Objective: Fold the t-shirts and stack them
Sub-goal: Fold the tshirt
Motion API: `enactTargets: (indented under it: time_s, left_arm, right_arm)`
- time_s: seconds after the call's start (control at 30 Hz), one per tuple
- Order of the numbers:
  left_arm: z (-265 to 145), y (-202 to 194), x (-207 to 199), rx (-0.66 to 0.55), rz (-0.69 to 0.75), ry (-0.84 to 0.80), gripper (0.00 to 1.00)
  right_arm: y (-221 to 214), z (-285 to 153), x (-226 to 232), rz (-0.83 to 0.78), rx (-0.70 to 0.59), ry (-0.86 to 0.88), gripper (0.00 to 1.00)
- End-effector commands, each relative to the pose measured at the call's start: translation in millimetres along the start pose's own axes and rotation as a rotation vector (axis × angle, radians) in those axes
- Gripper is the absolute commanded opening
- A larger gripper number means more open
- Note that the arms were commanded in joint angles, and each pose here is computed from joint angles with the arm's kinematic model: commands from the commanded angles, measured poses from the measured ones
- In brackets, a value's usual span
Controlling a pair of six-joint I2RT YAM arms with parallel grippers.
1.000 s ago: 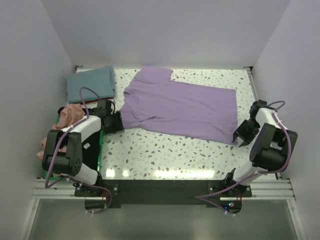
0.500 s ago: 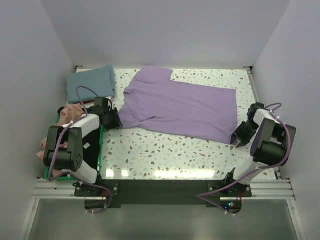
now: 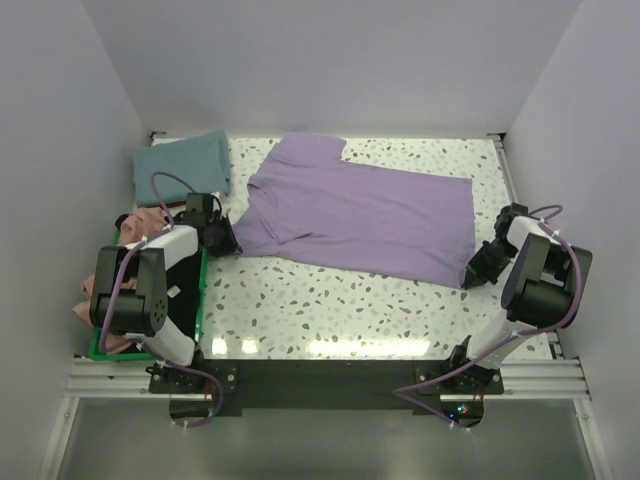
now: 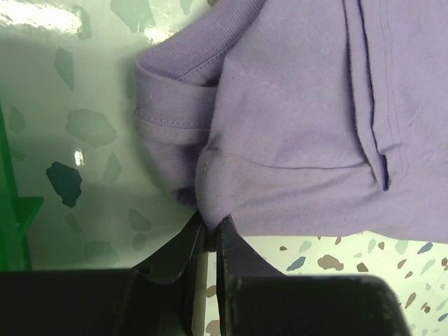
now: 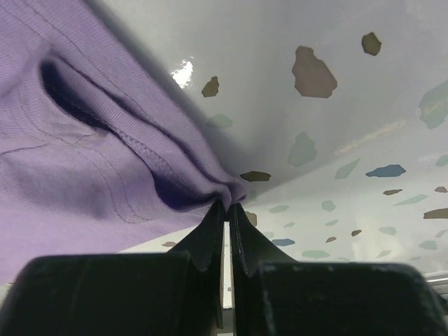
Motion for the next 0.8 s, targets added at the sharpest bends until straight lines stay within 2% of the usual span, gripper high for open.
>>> enactTargets:
  time_s: [0.0, 0.33, 0.77]
  left_arm:
    - [0.0, 22.7, 0.4, -0.048, 0.008, -0.001, 0.0]
    - [-19.3, 44.0, 5.8, -0.107, 0.045, 0.061, 0.0]
    - [-42.6, 8.5, 7.3, -0.043, -0.006, 0.054, 0.0]
  right_arm:
    - [16.8, 12.7, -6.8, -0.008, -0.06, -0.052, 0.0]
    - [18.7, -12.4, -35.3, 0.005, -0.158, -0.227, 0.0]
    - [8.1, -17.7, -46.5, 0.03, -0.156, -0.287, 0.0]
Point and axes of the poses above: each gripper's point midway between its finger pads, its own z axis out along the fingers, its own x axis along the line the jaws close on, y = z × x, the point moved 3 cm from there along -z, back along the fingers, and after that the axes turned 3 degrees about -z, right-handed, at the moved point
